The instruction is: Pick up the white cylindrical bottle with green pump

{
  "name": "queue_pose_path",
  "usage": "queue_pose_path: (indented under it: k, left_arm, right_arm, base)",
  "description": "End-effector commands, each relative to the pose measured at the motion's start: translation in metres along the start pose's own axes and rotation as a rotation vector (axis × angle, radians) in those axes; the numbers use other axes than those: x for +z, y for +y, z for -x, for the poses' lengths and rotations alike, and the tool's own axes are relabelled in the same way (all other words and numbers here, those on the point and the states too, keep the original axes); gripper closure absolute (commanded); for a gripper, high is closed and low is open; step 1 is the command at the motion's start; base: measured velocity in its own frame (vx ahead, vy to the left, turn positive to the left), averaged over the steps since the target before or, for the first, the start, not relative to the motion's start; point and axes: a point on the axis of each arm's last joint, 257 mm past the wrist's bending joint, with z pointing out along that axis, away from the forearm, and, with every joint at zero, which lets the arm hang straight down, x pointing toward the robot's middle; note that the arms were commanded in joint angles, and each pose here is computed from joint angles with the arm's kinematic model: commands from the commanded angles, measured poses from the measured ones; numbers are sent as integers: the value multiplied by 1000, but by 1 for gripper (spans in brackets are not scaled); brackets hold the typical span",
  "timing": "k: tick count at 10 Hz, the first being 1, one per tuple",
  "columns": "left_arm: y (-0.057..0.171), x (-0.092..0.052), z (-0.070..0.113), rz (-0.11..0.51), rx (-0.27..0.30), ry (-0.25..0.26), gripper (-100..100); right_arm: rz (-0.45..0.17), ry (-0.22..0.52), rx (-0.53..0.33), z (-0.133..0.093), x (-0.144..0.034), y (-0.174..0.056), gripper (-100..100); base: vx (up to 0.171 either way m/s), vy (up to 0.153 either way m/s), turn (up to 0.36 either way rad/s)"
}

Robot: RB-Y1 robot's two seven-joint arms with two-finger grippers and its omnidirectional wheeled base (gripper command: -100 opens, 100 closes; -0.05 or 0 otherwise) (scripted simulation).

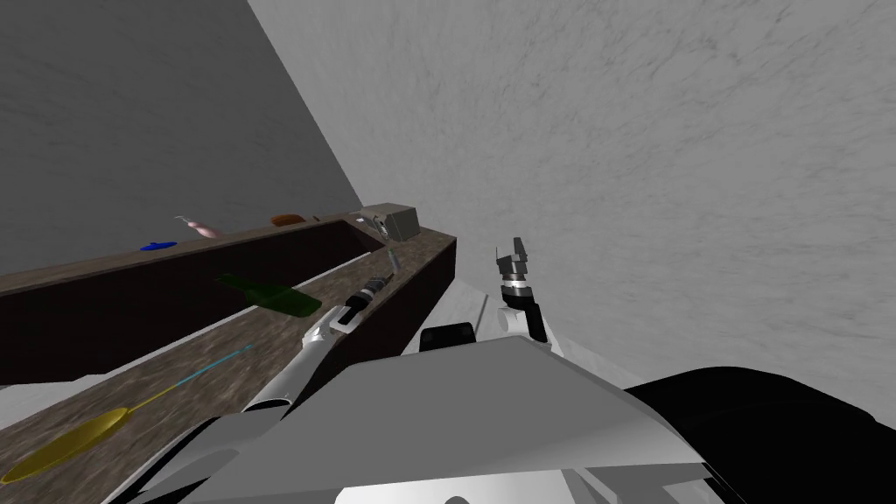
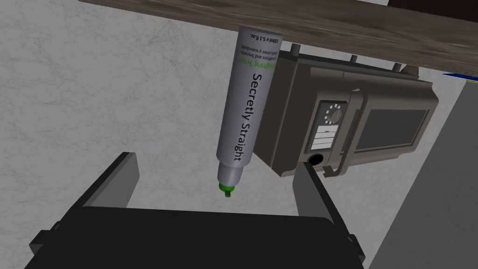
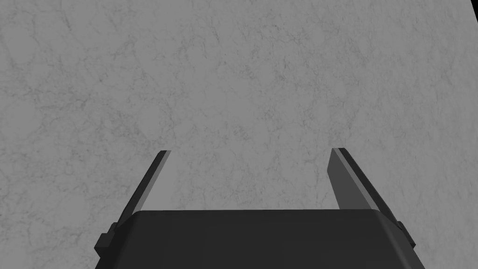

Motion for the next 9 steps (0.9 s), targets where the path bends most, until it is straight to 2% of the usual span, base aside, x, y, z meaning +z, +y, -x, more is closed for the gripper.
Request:
queue_pose_path:
  k: [1, 3, 4, 5, 6, 9]
  left_arm:
    - [16, -1, 19, 27, 19, -26, -100]
    - [31, 1, 43, 48, 40, -60, -100]
    - [29, -2, 35, 41, 35, -48, -100]
    - [30, -1, 37, 41, 35, -52, 0]
    - [45, -1, 40, 77, 37, -57, -100]
    - [89, -4, 49, 184, 34, -73, -100]
  right_arm:
    - [0, 0, 0, 0, 0, 0, 0]
    - [0, 0, 0, 0, 0, 0, 0]
    - [0, 0, 0, 0, 0, 0, 0]
    - [0, 0, 0, 0, 0, 0, 0]
    - [0, 0, 0, 0, 0, 0, 0]
    - [0, 0, 0, 0, 0, 0, 0]
  base:
    - [129, 35, -187]
    - [151, 42, -263]
    - [64, 16, -48]
    - [12, 4, 8]
    - [-51, 18, -277]
    - [-155, 55, -364]
